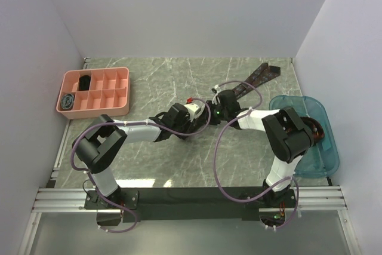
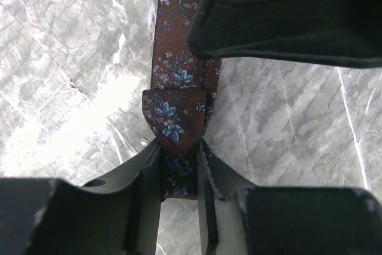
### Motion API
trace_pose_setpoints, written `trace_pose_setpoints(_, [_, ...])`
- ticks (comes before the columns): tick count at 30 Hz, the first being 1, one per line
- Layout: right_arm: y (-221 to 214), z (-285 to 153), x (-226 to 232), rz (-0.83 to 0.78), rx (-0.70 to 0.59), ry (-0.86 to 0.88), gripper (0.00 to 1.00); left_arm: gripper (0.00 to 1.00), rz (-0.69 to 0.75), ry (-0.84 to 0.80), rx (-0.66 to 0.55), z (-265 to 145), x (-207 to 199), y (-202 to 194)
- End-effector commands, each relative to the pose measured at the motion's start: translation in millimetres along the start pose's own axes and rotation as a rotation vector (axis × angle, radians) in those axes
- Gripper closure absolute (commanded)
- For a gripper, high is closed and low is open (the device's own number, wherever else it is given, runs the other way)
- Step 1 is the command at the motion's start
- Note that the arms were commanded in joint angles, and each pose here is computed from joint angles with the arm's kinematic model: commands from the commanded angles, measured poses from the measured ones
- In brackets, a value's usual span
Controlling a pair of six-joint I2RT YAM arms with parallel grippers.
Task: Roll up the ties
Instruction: Roll the tie
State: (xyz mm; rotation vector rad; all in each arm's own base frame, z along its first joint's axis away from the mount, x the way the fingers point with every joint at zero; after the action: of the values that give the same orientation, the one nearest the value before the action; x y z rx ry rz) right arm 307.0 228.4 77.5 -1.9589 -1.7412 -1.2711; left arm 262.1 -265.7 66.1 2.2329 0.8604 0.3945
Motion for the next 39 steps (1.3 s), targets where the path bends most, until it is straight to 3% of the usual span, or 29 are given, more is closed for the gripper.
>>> trace_pose_setpoints(1, [8,7,-2,0.04,-0.031,-0.003,0.75,0.69,-0.001,-0.056,0.047,-5,-10,-13])
trace_pose_setpoints(15, [6,-21,-21,0.132,-0.132,-0.051,0.75,0.73,-0.014,-0.05,0.032,-9,-10,-9])
trace_pose_setpoints(25, [3,-7,-41,0.244,-0.134,-0.11,0.77,0.73,-0.021,-0.061,0.011,-17,-11,-6])
trace_pose_setpoints(39, [16,-2,-40,0.207,-0.143,-0.114,0.77,0.73,-0.032,-0.047,0.024,-20,-10,-13])
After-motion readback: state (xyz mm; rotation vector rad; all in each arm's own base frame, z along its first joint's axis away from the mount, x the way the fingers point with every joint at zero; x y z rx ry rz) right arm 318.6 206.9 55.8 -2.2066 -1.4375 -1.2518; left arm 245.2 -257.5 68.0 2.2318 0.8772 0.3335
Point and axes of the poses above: each gripper's point midway between its finger pads, its own z axis out along the fingers, its own x axis along the line the jaws close on, y = z × x, the point moved 6 cm from there along -z, back along the fingers, and after that the axes turned 10 degrees about z, right-handed, at the moved point
